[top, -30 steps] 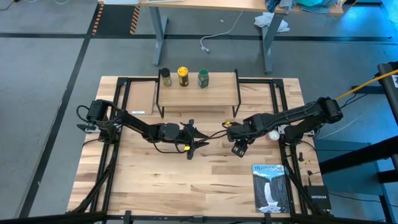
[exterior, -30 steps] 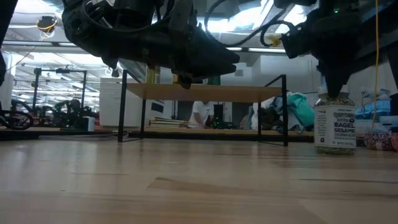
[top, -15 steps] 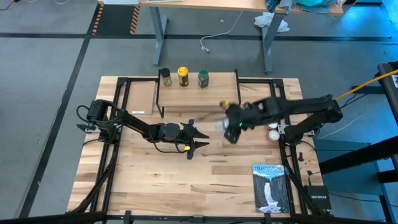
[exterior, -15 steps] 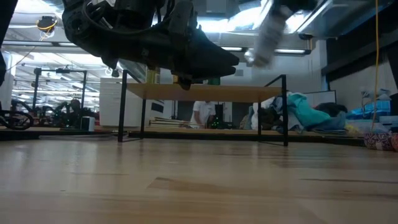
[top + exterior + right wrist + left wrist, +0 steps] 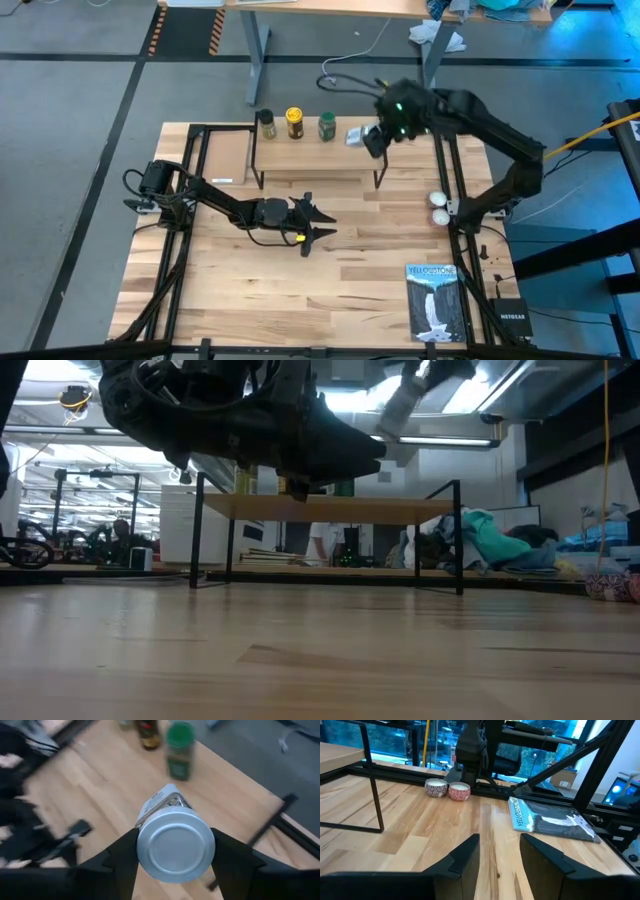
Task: Shelf spices
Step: Put the white seasoning bottle on the shelf
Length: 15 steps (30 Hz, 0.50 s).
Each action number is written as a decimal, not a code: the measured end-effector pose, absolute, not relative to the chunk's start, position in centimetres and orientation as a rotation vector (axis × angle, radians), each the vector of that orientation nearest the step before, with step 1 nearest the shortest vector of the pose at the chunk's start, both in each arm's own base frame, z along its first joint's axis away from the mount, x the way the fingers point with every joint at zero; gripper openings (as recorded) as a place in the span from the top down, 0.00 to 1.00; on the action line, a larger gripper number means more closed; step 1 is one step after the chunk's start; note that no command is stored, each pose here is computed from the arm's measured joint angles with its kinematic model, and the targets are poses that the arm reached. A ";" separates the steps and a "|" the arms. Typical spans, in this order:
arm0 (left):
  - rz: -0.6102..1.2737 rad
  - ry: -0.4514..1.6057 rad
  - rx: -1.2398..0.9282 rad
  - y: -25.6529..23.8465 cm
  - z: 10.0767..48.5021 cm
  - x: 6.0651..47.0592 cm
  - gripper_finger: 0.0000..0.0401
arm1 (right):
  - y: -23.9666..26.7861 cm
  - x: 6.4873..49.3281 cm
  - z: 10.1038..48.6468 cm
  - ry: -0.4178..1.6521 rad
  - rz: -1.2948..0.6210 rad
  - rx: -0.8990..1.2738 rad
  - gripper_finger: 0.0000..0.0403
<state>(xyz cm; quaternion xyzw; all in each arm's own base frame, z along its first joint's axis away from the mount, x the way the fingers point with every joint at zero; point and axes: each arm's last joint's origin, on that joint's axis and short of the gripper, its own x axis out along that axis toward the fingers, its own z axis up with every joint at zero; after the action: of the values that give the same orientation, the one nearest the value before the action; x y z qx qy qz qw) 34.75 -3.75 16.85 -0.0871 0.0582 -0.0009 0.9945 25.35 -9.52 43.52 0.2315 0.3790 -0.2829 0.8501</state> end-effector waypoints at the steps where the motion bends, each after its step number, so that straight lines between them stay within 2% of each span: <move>1: -0.002 0.117 -0.174 -3.8 16.9 34.8 0.67 | -10.4 25.4 43.3 0.823 -0.602 0.492 0.48; 8: -0.003 0.120 -0.159 -3.8 16.8 34.7 0.67 | -15.6 27.8 42.6 0.951 -0.610 0.452 0.48; 15: 0.000 0.162 -0.134 -3.7 16.4 34.7 0.67 | -18.3 29.9 41.9 1.078 -0.589 0.407 0.48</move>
<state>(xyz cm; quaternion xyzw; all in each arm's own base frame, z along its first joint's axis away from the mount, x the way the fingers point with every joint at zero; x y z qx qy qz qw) 34.70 -3.72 16.42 -0.0670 0.0807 0.0001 0.9945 29.92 -18.31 41.94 0.1895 0.5021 -0.2742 0.7980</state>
